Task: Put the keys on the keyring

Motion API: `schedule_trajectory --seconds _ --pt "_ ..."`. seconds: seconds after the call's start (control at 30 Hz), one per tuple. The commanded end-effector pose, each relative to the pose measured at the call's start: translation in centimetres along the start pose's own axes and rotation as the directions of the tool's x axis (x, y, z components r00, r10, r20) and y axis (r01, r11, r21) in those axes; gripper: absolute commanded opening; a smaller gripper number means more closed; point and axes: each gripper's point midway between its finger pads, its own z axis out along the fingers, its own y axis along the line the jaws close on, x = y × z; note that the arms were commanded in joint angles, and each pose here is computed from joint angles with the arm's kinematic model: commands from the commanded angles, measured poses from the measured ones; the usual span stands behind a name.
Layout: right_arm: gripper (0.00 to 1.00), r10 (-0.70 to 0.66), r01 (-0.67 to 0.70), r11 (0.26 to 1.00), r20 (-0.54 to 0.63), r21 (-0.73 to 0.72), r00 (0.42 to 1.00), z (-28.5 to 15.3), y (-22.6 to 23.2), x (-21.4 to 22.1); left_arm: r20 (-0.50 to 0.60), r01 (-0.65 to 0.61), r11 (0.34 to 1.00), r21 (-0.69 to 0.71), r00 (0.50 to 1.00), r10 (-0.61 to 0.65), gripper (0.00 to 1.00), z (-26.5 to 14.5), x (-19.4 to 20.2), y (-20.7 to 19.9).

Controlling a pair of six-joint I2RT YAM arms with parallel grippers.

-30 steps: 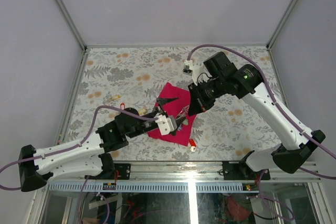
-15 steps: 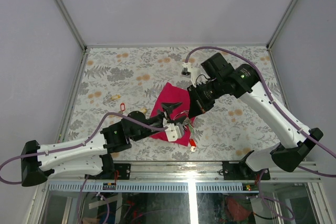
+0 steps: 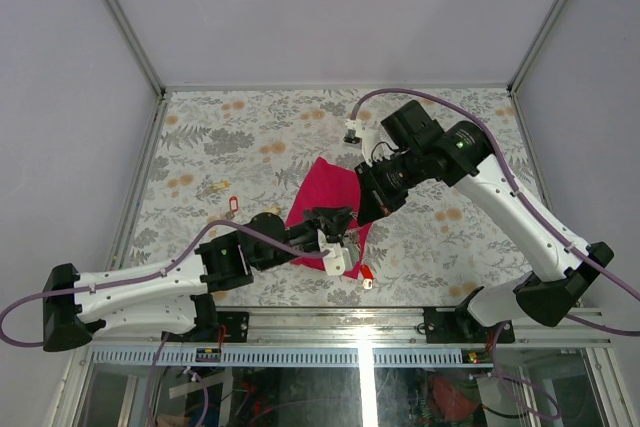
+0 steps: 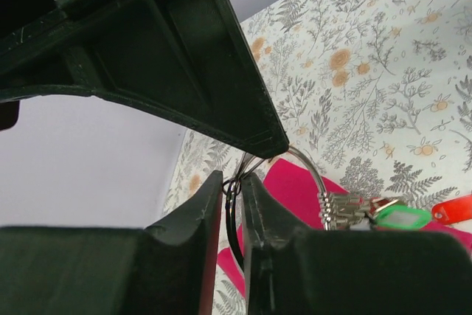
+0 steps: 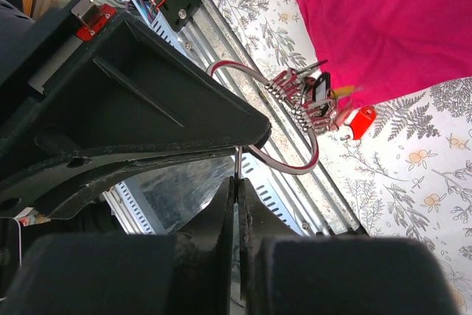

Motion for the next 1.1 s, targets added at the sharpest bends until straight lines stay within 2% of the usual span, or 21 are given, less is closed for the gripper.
schedule_trajectory --seconds 0.0,0.07,0.13,0.17,0.23,0.3,0.43,0.5,0.67,0.83,1.07 --pt "0.0 -0.02 0.022 0.998 0.025 -0.063 0.999 -0.5 1.8 -0.9 0.05 -0.003 0.999 -0.055 0.999 0.006 0.09 -0.2 -2.2 2.0" --pt "0.0 -0.021 0.022 0.998 0.03 -0.06 0.999 -0.5 1.8 -1.0 0.054 0.003 0.998 -0.056 0.999 0.0 0.01 -0.2 -2.3 2.0" --pt "0.01 -0.023 0.025 0.999 0.052 -0.046 0.998 -0.7 1.7 -1.3 0.056 0.015 0.998 -0.067 0.998 -0.011 0.0 -0.4 -2.2 2.1" --pt "0.05 -0.025 0.028 0.999 0.066 -0.04 0.997 -0.8 1.7 -1.5 0.058 0.025 0.997 -0.074 0.998 -0.02 0.0 -0.5 -2.2 2.2" --pt "0.22 -0.035 0.038 0.999 0.107 -0.028 0.994 -1.3 1.8 -2.0 0.064 0.046 0.995 -0.092 0.997 -0.04 0.0 -0.6 -2.3 2.4" --pt "0.35 -0.056 0.059 0.998 0.161 -0.016 0.985 -1.9 2.0 -2.6 0.062 0.067 0.991 -0.112 0.996 -0.06 0.0 -0.7 -2.2 2.7" --pt "0.51 -0.102 0.099 0.995 0.302 0.026 0.948 -3.5 2.3 -4.1 0.053 0.131 0.98 -0.151 0.991 -0.124 0.0 -0.9 -2.1 3.4" --pt "0.55 -0.123 0.112 0.992 0.382 0.05 0.916 -4.2 2.3 -4.7 0.046 0.184 0.968 -0.171 0.983 -0.178 0.0 -1.0 -2.0 3.7" --pt "0.58 -0.154 0.114 0.988 0.58 0.105 0.8 -6.1 1.9 -6.3 0.054 0.332 0.916 -0.226 0.943 -0.329 0.0 -1.6 -2.1 4.8" --pt "0.56 -0.139 0.103 0.99 0.691 0.094 0.709 -7.0 1.8 -6.6 0.08 0.443 0.847 -0.296 0.895 -0.44 0.0 -2.4 -2.1 5.9" --pt "0.53 -0.092 0.09 0.995 0.662 0.037 0.744 -5.7 2.1 -6.5 0.072 0.464 0.824 -0.325 0.881 -0.468 0.0 -2.4 -1.8 6.4"
